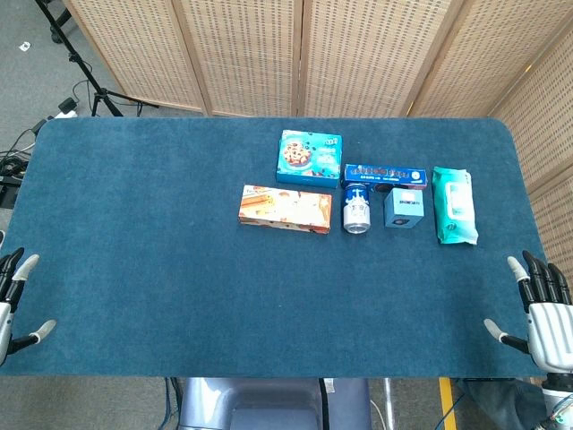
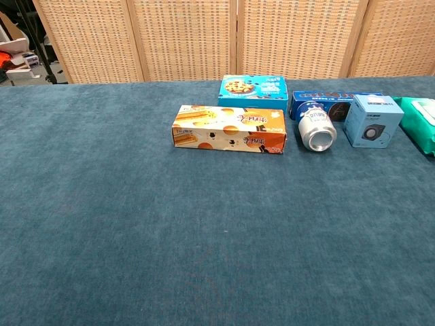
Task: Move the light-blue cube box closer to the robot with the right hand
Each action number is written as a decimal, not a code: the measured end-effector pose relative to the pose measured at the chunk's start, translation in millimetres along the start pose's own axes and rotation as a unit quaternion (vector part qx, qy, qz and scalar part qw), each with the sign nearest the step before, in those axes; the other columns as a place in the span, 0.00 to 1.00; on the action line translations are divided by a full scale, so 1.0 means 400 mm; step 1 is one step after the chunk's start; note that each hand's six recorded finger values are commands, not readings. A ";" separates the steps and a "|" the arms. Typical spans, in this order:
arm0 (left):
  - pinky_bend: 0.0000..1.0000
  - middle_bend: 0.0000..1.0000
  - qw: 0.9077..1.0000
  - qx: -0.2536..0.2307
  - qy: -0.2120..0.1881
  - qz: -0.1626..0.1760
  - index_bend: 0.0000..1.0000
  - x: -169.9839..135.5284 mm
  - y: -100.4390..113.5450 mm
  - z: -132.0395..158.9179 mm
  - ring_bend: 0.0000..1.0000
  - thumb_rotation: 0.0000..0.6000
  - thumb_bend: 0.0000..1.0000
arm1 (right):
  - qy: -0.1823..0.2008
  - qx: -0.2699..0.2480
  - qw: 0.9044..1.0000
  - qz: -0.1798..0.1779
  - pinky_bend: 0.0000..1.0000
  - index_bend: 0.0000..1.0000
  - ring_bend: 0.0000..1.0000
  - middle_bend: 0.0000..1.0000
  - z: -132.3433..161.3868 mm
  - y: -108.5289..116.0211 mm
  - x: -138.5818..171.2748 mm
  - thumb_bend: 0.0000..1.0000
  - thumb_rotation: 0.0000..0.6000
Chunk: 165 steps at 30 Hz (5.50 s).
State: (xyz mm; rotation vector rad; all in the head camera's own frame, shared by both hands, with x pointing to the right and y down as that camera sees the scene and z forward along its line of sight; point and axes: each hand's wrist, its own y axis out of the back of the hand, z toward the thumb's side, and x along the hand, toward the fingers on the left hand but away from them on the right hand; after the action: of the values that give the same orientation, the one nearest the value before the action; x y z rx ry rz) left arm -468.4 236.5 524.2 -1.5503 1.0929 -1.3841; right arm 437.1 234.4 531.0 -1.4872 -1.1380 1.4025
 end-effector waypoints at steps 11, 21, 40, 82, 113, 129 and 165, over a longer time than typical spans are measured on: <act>0.00 0.00 1.000 -0.006 0.008 0.007 0.00 0.006 0.011 -0.011 0.00 1.00 0.00 | 0.028 -0.007 1.000 -0.001 0.00 0.00 0.00 0.00 0.020 0.005 -0.034 0.00 1.00; 0.00 0.00 1.000 -0.001 0.016 0.011 0.00 0.027 0.007 -0.018 0.00 1.00 0.00 | 0.092 -0.010 0.995 0.038 0.00 0.00 0.00 0.00 0.105 0.001 -0.272 0.00 1.00; 0.00 0.00 0.998 0.018 0.053 -0.011 0.00 0.071 -0.035 -0.048 0.00 1.00 0.00 | 0.090 0.084 0.970 0.208 0.01 0.00 0.00 0.00 0.278 -0.180 -0.616 0.00 1.00; 0.00 0.00 0.998 0.013 0.053 -0.017 0.00 0.082 -0.041 -0.044 0.00 1.00 0.00 | 0.155 0.070 0.979 0.112 0.36 0.43 0.53 0.59 0.358 -0.126 -0.580 0.69 1.00; 0.00 0.00 0.999 -0.016 0.026 -0.017 0.00 0.050 -0.014 -0.045 0.00 1.00 0.00 | 0.143 0.168 0.950 0.219 0.17 0.00 0.00 0.00 0.453 -0.248 -0.304 0.00 1.00; 0.00 0.00 0.999 -0.019 0.023 -0.012 0.00 0.041 -0.007 -0.040 0.00 1.00 0.00 | 0.217 0.158 0.937 0.226 0.06 0.00 0.00 0.00 0.527 -0.181 -0.285 0.00 1.00; 0.00 0.00 0.999 -0.017 0.026 -0.011 0.00 0.041 -0.006 -0.040 0.00 1.00 0.00 | 0.228 0.235 0.928 0.175 0.25 0.45 0.35 0.52 0.489 -0.257 -0.317 0.24 1.00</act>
State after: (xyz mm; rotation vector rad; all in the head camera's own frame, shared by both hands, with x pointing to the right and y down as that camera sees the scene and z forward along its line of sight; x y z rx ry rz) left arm -483.4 221.7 533.7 -1.5622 1.1399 -1.4354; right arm 234.0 136.2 649.7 -1.5828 -0.2281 1.3333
